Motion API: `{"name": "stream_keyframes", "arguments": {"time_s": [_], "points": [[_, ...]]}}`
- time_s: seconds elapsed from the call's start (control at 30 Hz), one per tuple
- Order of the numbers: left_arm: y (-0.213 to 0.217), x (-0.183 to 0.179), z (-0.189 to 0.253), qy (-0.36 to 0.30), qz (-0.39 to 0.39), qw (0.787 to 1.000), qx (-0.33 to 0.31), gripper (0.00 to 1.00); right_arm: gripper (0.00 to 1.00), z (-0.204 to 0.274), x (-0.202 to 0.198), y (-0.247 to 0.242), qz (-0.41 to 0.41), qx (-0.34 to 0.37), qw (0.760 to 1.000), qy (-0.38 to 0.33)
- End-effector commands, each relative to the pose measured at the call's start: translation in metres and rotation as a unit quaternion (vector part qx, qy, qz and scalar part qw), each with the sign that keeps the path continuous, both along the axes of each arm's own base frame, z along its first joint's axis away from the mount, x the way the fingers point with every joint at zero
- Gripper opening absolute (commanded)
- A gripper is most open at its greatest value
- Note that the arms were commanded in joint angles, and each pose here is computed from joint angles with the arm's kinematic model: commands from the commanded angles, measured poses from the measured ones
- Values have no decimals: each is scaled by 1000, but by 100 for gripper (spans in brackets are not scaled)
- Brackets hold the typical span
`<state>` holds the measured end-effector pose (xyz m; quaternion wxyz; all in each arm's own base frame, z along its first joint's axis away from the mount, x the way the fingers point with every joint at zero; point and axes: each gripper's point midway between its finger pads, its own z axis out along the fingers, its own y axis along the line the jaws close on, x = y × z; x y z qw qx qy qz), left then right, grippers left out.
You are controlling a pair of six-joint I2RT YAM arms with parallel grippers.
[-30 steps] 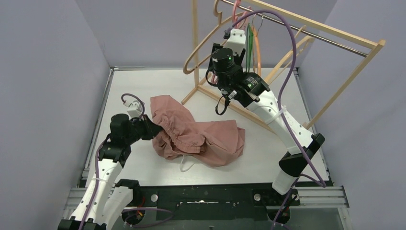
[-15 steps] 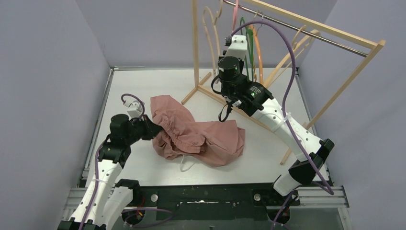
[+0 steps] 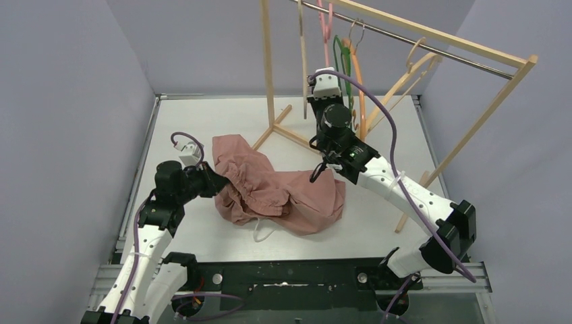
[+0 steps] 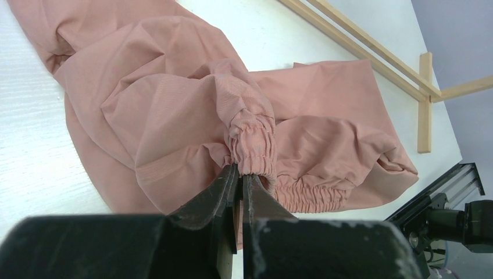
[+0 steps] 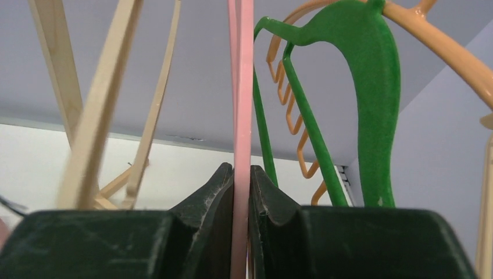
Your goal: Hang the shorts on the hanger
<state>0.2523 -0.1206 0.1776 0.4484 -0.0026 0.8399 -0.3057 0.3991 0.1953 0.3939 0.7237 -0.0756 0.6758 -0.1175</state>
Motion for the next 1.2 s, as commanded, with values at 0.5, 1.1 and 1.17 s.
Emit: {"name": "stream_keyframes", "arguments": {"time_s": [0.5, 1.1, 1.17], "points": [[-1, 7, 17, -41, 0, 999, 2, 0, 0, 67, 6, -22, 22, -100, 971, -215], [9, 14, 14, -36, 31, 999, 14, 0, 0, 5, -63, -7, 34, -3, 999, 12], [13, 15, 14, -30, 43, 998, 18, 0, 0, -3, -80, -7, 40, 11, 998, 46]]}}
